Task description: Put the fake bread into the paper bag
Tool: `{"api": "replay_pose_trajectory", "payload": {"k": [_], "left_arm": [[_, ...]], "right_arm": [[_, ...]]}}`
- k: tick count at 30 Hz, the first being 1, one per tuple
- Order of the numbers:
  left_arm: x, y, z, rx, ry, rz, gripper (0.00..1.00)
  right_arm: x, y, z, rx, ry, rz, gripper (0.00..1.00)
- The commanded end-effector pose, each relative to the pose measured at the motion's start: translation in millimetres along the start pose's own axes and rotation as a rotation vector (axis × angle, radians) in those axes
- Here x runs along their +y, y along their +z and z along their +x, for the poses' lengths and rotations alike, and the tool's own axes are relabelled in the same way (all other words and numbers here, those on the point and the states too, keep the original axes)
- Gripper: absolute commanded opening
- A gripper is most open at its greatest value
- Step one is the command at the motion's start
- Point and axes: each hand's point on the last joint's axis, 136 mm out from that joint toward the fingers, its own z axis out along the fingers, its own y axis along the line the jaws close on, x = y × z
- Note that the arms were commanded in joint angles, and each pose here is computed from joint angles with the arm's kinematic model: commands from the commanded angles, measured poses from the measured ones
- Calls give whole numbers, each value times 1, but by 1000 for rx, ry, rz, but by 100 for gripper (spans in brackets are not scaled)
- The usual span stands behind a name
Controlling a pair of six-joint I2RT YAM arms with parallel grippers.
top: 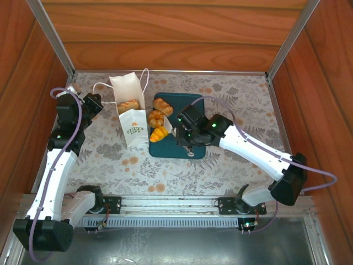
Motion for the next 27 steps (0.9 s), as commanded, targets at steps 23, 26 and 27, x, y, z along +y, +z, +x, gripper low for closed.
{"api": "replay_pose_trajectory", "payload": {"k": [23,26,27], "left_arm": [[-3,-4,-4,-16,-10,22,0],[-2,-4,-2,-15,-11,21,0],[-2,-4,-2,-15,-11,21,0]], "right_arm": [[42,41,3,77,63,-69,57],[43,45,2,79,65,-66,56],[43,46,2,81,65,-65,56]]}}
